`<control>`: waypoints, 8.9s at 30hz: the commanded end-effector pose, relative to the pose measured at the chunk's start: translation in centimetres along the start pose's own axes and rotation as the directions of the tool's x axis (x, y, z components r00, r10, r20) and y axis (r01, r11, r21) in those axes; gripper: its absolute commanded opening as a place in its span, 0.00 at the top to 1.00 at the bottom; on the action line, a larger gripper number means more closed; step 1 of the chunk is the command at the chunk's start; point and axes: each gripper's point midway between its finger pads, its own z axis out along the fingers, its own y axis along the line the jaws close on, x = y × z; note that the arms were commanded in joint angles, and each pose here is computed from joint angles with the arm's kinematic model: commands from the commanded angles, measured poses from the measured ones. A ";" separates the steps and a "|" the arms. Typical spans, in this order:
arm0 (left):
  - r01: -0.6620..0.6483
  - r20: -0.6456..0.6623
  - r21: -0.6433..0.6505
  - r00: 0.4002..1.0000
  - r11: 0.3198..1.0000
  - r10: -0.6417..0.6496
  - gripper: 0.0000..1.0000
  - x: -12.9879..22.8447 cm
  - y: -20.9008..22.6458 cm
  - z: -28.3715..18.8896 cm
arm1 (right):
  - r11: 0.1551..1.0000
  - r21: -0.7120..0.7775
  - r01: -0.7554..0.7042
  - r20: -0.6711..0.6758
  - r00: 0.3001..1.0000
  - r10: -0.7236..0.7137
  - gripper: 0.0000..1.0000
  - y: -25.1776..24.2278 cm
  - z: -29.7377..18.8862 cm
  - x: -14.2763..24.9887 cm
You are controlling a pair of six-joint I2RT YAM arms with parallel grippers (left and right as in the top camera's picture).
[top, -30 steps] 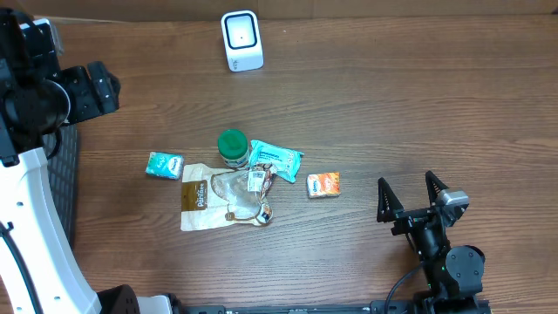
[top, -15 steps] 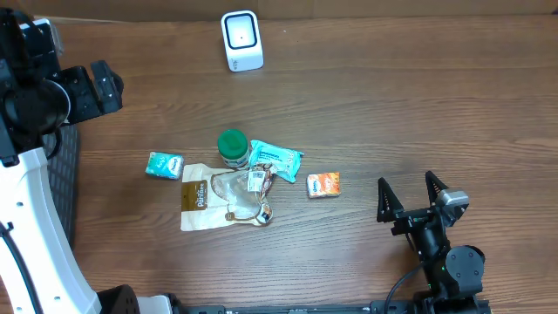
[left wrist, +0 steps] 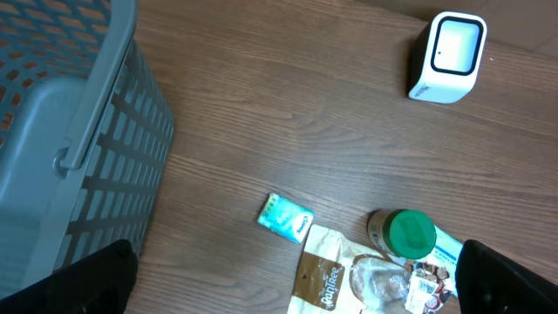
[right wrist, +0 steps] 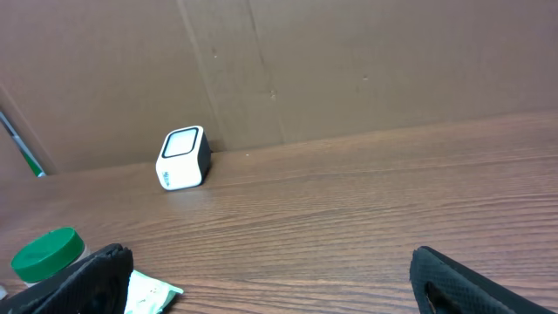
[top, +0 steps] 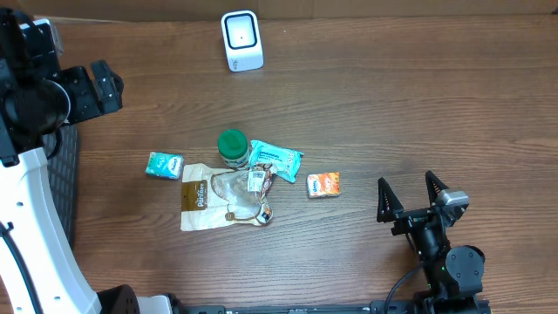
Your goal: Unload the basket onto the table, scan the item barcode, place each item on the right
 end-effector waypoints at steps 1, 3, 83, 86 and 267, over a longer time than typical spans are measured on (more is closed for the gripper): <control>-0.009 0.013 0.016 1.000 1.000 0.009 0.00 -0.2 -0.3 -0.4 | 1.000 -0.007 0.002 0.004 1.000 -0.002 0.00 0.1 0.0 0.2; -0.009 0.014 0.016 1.000 1.000 0.008 0.00 -0.2 -0.2 -0.4 | 1.000 -0.007 0.002 0.004 1.000 -0.002 0.00 0.1 0.0 0.2; 0.125 -0.027 -0.199 0.991 0.972 -0.133 0.00 -0.7 11.9 2.2 | 1.000 -0.007 0.002 0.004 1.000 -0.002 0.00 0.1 0.0 0.2; 0.125 -0.028 -0.199 0.991 0.972 -0.134 0.00 -0.6 11.9 2.2 | 1.000 -0.007 0.002 0.004 1.000 -0.002 0.00 0.1 0.0 0.2; 0.125 -0.029 -0.199 0.991 0.972 -0.134 0.00 -0.6 11.9 2.2 | 0.862 0.499 0.084 -0.857 0.191 0.478 0.66 -3.9 10.1 8.7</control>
